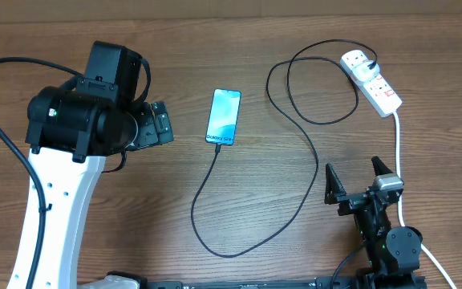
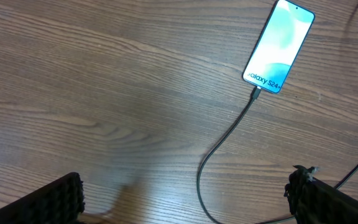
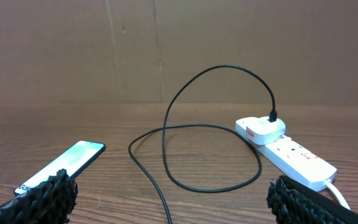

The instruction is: Plug charger to phone and switch on socket

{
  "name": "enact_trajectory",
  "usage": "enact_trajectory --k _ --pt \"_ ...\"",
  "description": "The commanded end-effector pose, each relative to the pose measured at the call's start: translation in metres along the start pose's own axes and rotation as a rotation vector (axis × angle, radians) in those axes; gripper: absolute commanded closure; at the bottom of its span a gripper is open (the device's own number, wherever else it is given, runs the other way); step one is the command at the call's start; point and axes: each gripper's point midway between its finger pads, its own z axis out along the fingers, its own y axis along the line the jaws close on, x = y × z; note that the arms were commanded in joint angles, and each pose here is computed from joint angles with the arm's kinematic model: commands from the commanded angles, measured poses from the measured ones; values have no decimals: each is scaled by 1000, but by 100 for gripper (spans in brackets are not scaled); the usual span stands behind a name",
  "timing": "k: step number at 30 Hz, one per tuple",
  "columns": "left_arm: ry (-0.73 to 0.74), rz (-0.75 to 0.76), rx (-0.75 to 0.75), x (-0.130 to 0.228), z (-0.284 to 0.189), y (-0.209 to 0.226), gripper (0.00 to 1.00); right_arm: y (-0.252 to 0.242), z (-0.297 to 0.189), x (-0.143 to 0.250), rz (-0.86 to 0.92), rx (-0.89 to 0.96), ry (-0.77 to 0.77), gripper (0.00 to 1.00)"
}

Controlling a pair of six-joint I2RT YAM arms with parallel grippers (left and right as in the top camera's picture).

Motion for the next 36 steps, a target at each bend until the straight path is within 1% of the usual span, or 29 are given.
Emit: enact_trajectory --k 1,25,28,36 --pt "-3 -9 -14 -1 2 1 0 1 0 2 -9 -4 -4 0" --pt "-3 -9 -14 -1 2 1 0 1 0 2 -9 -4 -4 0" --pt "-3 44 -49 0 2 7 0 1 0 2 -9 -4 -4 0" --pt "5 48 -51 0 3 7 1 1 0 2 -9 -4 -4 0"
